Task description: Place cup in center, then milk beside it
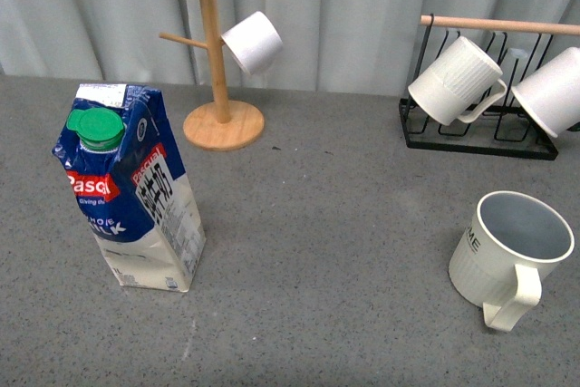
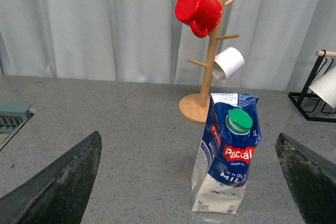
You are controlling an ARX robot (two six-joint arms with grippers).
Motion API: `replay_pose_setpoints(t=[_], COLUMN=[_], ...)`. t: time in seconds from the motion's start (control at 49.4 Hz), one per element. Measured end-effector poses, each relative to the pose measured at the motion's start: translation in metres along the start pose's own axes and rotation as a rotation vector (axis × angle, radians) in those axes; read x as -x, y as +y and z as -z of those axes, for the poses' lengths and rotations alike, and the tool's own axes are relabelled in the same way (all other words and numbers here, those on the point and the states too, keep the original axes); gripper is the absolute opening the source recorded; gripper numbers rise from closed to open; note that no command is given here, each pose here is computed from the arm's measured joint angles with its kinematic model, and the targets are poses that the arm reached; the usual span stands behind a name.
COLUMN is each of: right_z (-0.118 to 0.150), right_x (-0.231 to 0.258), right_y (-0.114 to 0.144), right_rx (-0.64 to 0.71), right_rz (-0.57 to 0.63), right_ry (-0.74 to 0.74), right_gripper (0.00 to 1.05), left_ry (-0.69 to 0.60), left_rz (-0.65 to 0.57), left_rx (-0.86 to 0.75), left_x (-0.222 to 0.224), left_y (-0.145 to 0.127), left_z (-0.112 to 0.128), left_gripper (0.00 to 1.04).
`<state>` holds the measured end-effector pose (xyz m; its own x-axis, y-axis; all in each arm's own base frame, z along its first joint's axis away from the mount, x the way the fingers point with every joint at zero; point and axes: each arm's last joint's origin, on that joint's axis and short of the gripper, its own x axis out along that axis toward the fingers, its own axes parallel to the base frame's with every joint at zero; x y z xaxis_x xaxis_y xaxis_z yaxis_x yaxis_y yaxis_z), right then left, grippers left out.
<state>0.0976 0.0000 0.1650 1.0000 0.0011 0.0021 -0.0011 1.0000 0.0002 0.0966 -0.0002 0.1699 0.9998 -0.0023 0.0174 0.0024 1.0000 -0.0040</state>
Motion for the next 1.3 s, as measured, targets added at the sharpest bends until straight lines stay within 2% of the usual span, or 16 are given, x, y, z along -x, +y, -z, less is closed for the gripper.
replay_pose_setpoints(t=[1.295], right_z=[0.0], right_x=[0.0], right_y=[0.0], right_rx=[0.0], right_rz=[0.0], right_ry=[0.0], right_gripper=[0.95], left_ry=[0.0], left_rz=[0.0], left_rx=[0.0], left_x=[0.0], left_y=[0.0], left_z=[0.0], left_gripper=[0.98])
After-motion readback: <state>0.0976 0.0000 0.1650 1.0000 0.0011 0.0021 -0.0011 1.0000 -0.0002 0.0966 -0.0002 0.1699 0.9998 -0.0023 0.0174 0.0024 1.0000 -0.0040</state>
